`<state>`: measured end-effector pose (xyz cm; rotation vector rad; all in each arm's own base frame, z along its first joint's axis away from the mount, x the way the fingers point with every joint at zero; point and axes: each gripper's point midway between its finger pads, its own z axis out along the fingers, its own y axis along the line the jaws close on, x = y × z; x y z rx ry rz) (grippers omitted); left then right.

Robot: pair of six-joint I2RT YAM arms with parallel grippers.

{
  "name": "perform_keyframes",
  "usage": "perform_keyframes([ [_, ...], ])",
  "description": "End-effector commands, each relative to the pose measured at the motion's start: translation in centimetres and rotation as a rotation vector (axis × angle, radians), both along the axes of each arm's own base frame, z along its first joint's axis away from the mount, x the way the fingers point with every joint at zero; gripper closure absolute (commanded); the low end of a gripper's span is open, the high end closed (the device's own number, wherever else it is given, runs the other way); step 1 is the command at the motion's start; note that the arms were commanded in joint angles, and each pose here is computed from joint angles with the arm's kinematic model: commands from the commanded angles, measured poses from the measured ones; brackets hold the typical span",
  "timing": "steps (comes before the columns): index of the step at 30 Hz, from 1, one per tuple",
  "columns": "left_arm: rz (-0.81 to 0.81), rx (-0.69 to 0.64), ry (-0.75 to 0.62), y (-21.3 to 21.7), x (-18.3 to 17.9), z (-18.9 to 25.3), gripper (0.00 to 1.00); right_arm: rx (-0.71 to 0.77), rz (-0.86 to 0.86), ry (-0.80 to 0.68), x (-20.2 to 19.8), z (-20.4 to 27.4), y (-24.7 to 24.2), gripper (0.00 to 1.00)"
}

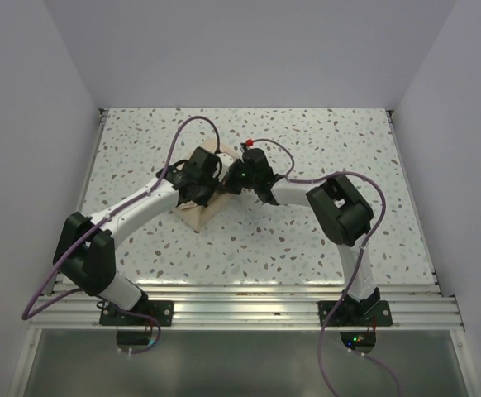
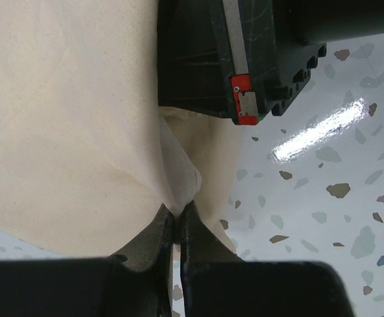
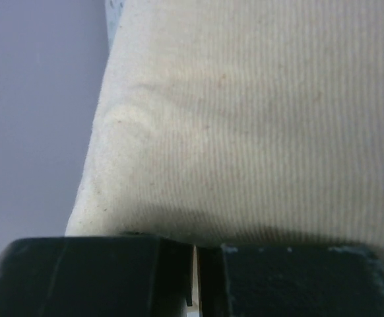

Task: Prepare the surgical pack

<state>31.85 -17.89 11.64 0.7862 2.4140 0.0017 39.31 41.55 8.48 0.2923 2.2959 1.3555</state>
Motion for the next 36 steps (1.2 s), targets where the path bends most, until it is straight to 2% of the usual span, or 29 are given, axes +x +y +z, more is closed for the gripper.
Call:
perform_keyframes([
  [1, -0.016, -0.086, -0.019, -1.1, -0.7, 1.2, 1.00, -0.101, -0.056, -0.081, 1.4, 1.0, -1.4, 1.00],
  [4, 0.006, -0.102, -0.002, -1.2, -1.1, 0.5, 1.00, -0.194, -0.038, -0.044, 0.7, -0.8, -2.9, 1.00],
  [12, 0.023, -0.107, 0.041, -0.9, -2.0, -1.0, 1.00, -0.232, -0.041, -0.061, 0.0, -1.0, -5.5, 1.00],
  [19, 0.032, -0.115, 0.083, -1.0, -2.9, -2.8, 1.00, -0.233, -0.019, -0.018, 1.2, 0.1, -7.7, 1.00],
  [21, 0.042, -0.118, 0.086, -1.0, -2.8, -2.8, 0.92, -0.217, -0.009, -0.012, 1.2, 0.4, -8.0, 1.00],
  [22, 0.046, -0.119, 0.084, -1.0, -2.8, -2.7, 0.84, -0.214, -0.011, -0.009, 1.3, 0.5, -8.2, 1.00],
  [23, 0.049, -0.128, 0.077, -1.0, -2.8, -2.3, 0.69, -0.211, -0.009, -0.007, 1.2, 0.6, -8.3, 1.00],
  [26, 0.077, -0.133, 0.034, -0.6, -2.5, -1.0, 0.56, -0.189, -0.005, -0.003, 1.2, 1.0, -8.6, 0.99],
  [29, 0.091, -0.142, -0.009, -0.5, -1.9, 0.2, 0.51, -0.172, -0.003, -0.003, 1.3, 1.5, -8.8, 1.00],
  [36, 0.133, -0.129, -0.022, -1.1, -0.1, 0.2, 0.50, -0.118, 0.011, -0.003, 1.2, 3.2, -8.6, 1.00],
])
